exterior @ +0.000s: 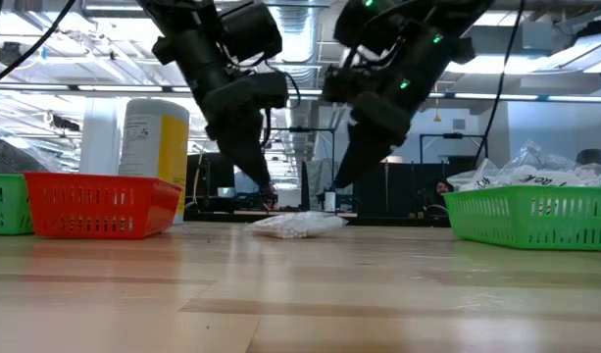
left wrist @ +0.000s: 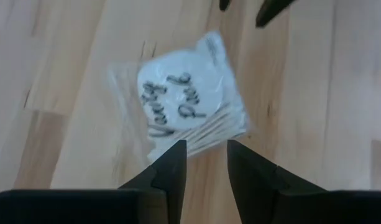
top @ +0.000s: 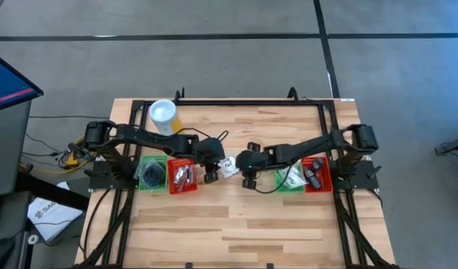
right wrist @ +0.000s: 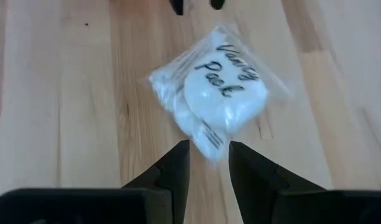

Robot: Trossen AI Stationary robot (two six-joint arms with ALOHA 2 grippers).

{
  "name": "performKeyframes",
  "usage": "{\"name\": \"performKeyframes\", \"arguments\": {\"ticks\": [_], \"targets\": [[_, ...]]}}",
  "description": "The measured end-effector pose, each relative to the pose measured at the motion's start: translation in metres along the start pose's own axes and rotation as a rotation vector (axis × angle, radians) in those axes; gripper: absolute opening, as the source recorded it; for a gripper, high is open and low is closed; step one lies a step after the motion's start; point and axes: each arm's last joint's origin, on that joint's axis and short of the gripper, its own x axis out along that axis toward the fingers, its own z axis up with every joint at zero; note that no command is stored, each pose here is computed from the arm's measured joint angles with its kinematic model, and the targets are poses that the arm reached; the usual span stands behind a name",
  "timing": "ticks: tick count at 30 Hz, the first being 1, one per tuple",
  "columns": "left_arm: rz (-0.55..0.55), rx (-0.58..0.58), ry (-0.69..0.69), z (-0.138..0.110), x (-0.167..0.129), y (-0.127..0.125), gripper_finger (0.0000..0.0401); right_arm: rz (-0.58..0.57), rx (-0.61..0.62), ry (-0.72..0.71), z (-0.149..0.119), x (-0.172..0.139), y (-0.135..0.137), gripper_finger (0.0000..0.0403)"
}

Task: Pick & Place Travel size toiletries
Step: Put the white cotton pack into the right green bin

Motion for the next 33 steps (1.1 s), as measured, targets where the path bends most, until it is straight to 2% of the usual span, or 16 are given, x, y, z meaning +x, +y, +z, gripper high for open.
{"name": "performKeyframes", "arguments": {"ticks": [9,13,25,33], "targets": [[0.001,-0.023,0.010,-0.006,0.003,0.001,0.0108,0.007,-0.041,0.103,-0.003,0.019,0.004,0.0103],[0.000,-0.024,0.002,-0.005,0.003,0.001,0.0108,0.010,-0.044,0.107,-0.004,0.023,0.005,0.0106],[-0.002,-0.024,-0.015,-0.004,0.003,0.000,0.0108,0.001,-0.017,0.111,-0.005,0.031,-0.002,0.0180],[-0.003,-0.024,-0.022,-0.003,0.003,0.000,0.0108,-0.002,-0.012,0.108,-0.007,0.046,-0.002,0.0188]]}}
